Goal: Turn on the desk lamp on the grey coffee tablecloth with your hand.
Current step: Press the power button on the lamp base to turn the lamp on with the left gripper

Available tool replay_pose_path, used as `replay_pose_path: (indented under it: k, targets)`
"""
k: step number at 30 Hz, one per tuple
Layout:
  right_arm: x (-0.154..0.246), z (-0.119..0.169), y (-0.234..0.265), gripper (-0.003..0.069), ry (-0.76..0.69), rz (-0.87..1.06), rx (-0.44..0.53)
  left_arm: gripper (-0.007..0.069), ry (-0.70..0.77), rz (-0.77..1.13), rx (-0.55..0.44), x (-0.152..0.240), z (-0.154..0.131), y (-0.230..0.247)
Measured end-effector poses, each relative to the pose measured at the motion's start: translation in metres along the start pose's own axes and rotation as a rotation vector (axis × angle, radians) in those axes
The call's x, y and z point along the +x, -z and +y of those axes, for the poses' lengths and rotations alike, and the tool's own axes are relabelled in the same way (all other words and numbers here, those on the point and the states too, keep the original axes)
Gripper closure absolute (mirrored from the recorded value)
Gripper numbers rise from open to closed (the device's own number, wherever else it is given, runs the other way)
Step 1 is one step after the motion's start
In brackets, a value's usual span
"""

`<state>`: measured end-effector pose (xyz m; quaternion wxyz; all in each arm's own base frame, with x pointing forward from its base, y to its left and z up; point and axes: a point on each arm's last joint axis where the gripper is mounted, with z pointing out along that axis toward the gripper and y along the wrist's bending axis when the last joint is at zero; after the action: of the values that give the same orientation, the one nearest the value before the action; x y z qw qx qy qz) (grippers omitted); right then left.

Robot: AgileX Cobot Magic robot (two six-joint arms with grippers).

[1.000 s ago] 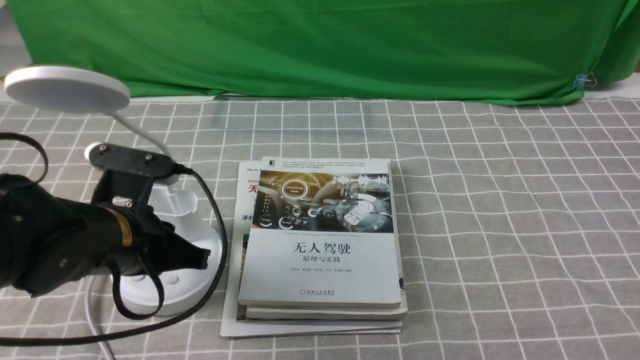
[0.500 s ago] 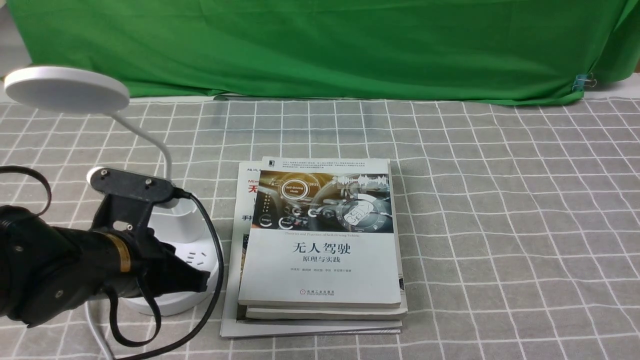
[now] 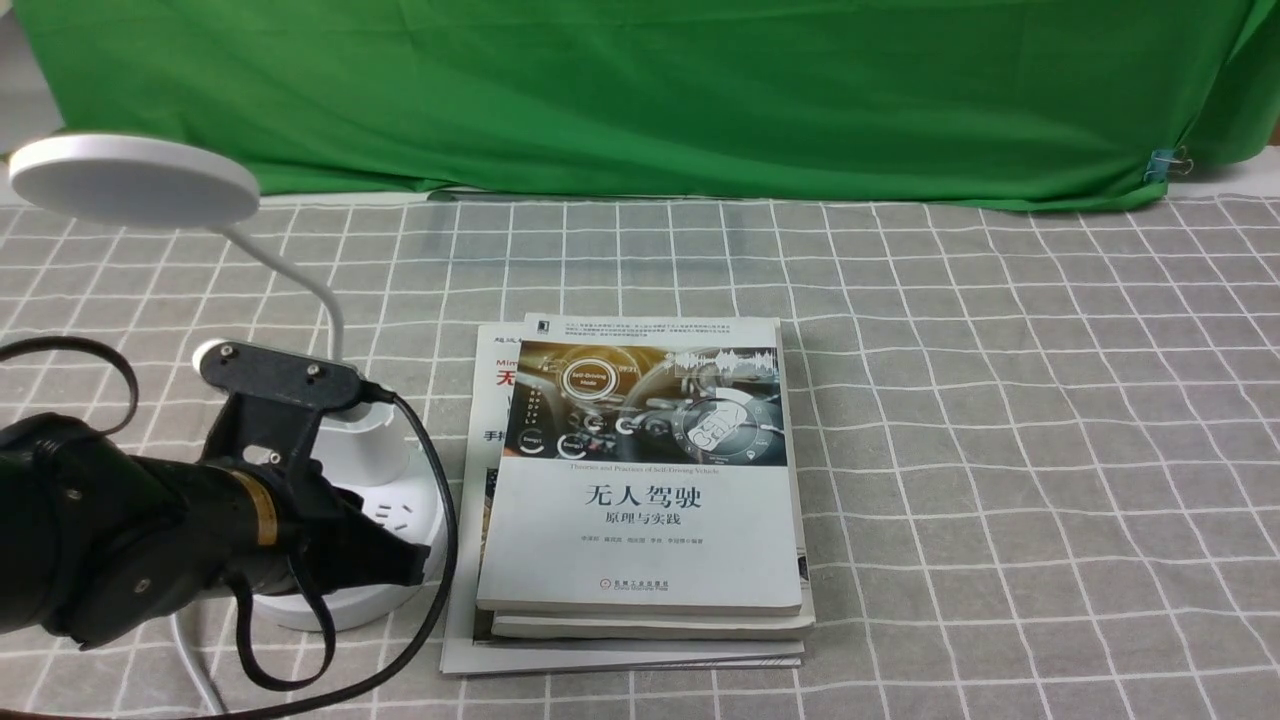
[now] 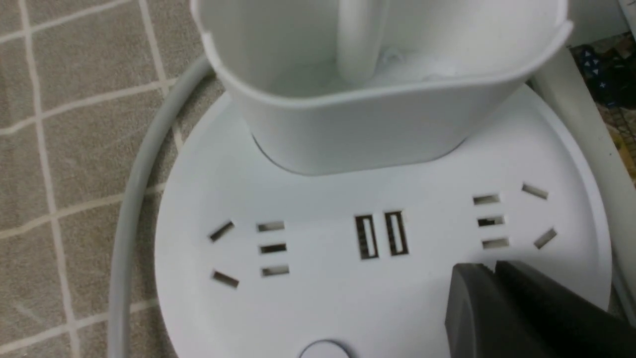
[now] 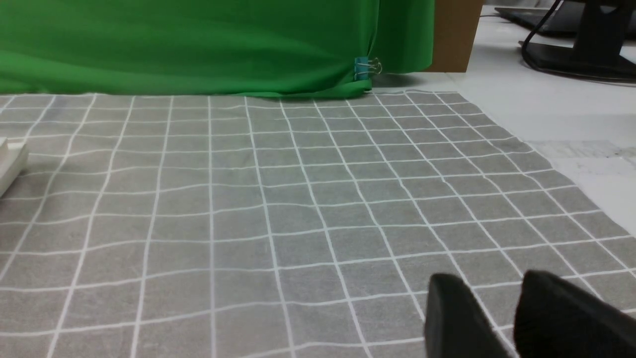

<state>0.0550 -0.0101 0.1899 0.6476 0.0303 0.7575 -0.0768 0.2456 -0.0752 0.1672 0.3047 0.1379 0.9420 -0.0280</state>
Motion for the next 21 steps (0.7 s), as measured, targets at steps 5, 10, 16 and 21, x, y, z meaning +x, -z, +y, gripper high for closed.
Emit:
replay_pose_path:
  k: [5, 10, 16, 21]
  targets:
    - [0.000, 0.000, 0.000, 0.0414, 0.000, 0.000, 0.000, 0.0606, 0.002, 0.001, -0.005, -0.002, 0.001, 0.003]
    - [0.000, 0.000, 0.000, 0.0414, -0.001, 0.000, 0.000, 0.0606, 0.005, 0.000, -0.019, -0.007, 0.002, 0.010]
    - [0.000, 0.000, 0.000, 0.0414, 0.000, 0.000, 0.000, 0.0606, 0.007, 0.044, -0.038, -0.005, 0.004, 0.013]
    - [0.000, 0.000, 0.000, 0.0414, 0.000, 0.000, 0.000, 0.0606, 0.010, 0.038, -0.036, -0.005, 0.004, 0.014]
